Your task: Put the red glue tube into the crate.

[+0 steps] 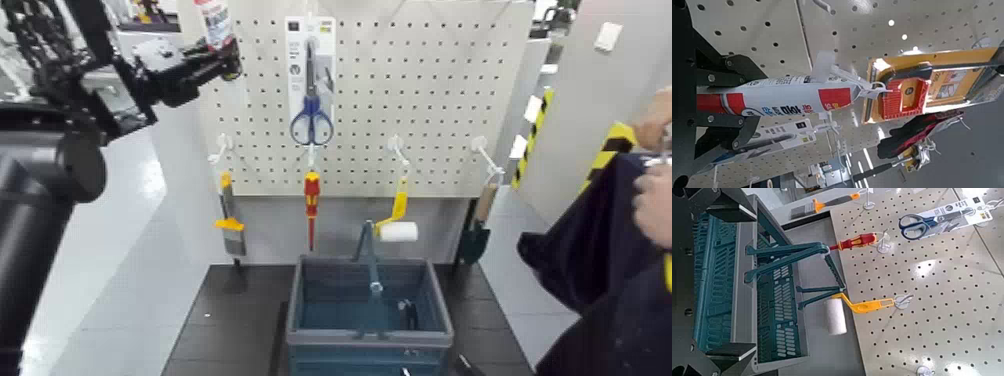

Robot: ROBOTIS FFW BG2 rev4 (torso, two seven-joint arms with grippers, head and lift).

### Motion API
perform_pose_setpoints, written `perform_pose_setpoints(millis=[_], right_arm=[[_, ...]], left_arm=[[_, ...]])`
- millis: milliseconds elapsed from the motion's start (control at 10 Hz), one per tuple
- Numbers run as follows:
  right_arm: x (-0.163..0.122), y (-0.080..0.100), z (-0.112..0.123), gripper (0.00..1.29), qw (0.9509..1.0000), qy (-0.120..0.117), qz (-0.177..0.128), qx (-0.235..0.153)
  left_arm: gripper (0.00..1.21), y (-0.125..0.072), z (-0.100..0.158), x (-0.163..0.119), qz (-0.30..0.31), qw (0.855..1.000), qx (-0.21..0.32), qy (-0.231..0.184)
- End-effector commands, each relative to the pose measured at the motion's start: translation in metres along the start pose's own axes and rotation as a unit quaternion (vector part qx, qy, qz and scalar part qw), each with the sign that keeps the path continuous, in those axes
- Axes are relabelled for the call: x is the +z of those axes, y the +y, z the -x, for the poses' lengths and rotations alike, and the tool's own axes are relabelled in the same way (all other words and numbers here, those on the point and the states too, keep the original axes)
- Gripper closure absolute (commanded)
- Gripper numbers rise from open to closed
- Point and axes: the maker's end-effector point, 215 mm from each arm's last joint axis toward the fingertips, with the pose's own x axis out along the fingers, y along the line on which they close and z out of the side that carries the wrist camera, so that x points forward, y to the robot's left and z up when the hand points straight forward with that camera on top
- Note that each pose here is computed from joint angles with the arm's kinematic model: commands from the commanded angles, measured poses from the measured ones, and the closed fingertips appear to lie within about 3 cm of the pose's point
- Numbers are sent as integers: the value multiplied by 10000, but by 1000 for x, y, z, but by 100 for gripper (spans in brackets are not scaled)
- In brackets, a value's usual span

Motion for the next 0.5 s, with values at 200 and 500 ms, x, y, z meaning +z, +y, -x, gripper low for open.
perform_pose_setpoints(millis=[200, 500], right_arm=[[0, 1, 0, 14, 10000, 5, 3, 10], [0, 2, 0, 14, 10000, 5, -10, 15]], left_arm=[[111, -36, -18, 20, -110, 9993, -308, -182], [111, -71, -37, 1, 120, 9981, -584, -135]])
